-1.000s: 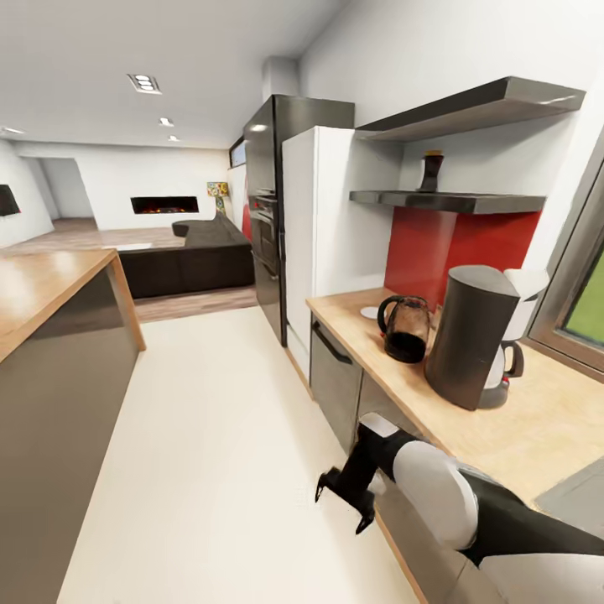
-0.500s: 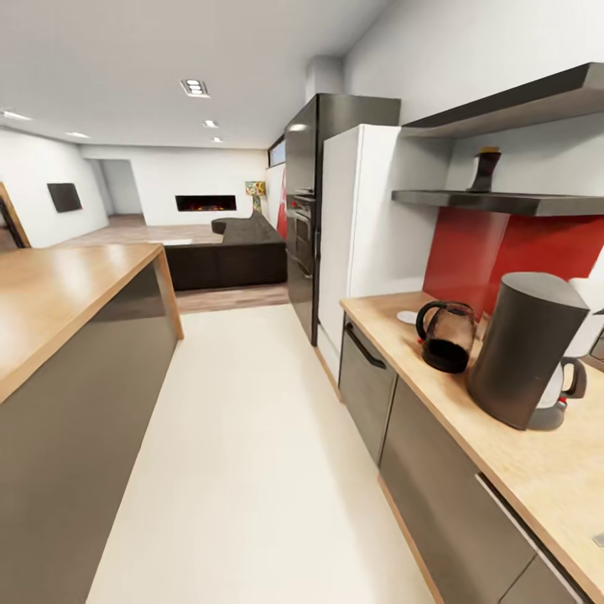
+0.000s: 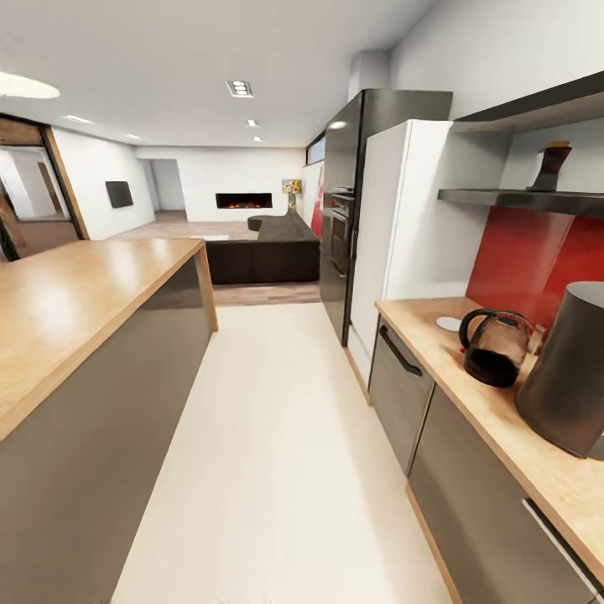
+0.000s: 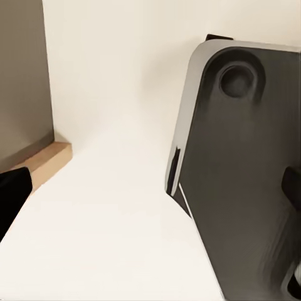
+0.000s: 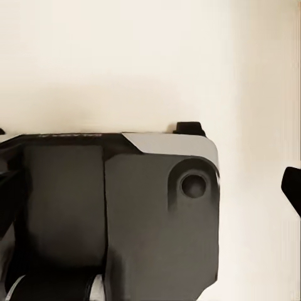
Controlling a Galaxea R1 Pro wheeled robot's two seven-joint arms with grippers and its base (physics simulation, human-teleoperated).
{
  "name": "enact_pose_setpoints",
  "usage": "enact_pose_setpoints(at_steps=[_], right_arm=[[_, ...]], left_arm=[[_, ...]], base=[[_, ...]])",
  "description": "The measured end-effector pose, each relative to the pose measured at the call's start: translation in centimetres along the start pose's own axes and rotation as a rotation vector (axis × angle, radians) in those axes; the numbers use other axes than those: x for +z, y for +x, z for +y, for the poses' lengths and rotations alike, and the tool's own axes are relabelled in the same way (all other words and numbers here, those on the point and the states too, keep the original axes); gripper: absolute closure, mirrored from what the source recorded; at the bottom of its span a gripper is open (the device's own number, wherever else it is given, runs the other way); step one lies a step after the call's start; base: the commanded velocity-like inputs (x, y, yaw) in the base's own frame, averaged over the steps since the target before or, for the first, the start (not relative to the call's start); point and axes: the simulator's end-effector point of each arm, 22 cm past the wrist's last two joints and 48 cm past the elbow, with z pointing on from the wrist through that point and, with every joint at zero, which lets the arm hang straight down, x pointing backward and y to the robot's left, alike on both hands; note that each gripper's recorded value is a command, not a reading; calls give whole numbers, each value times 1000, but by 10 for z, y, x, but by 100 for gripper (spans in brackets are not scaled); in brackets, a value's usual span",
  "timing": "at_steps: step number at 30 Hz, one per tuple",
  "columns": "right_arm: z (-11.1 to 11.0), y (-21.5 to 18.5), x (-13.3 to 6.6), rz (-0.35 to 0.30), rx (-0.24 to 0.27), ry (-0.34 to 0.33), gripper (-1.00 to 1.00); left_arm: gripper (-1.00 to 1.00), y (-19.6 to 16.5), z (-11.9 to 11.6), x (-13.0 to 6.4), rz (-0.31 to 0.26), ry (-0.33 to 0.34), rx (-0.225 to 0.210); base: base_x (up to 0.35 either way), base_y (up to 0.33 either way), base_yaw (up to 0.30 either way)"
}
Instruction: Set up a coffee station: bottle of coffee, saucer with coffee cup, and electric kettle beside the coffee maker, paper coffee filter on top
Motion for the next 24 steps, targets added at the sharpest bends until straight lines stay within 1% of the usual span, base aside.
enact_pose_setpoints(at_steps=[3, 7, 11, 20, 24], right_arm=[[-4, -6, 0, -36, -8, 1, -100], [-8, -10, 1, -57, -11, 5, -100], [-8, -11, 0, -63, -11, 5, -100], [-5, -12, 0, -65, -9, 2, -100], [-5, -12, 0, -65, 3, 2, -100]], left_arm=[[-100, -1, 0, 0, -3, 1, -1], [-100, -8, 0, 0, -35, 2, -2], [-100, -11, -1, 0, -49, 3, 0], [-100, -12, -2, 0, -54, 4, 0], [-100, -12, -2, 0, -55, 5, 0]], base=[[0, 0, 230], [0, 0, 81], [0, 0, 17], [0, 0, 1], [0, 0, 0]])
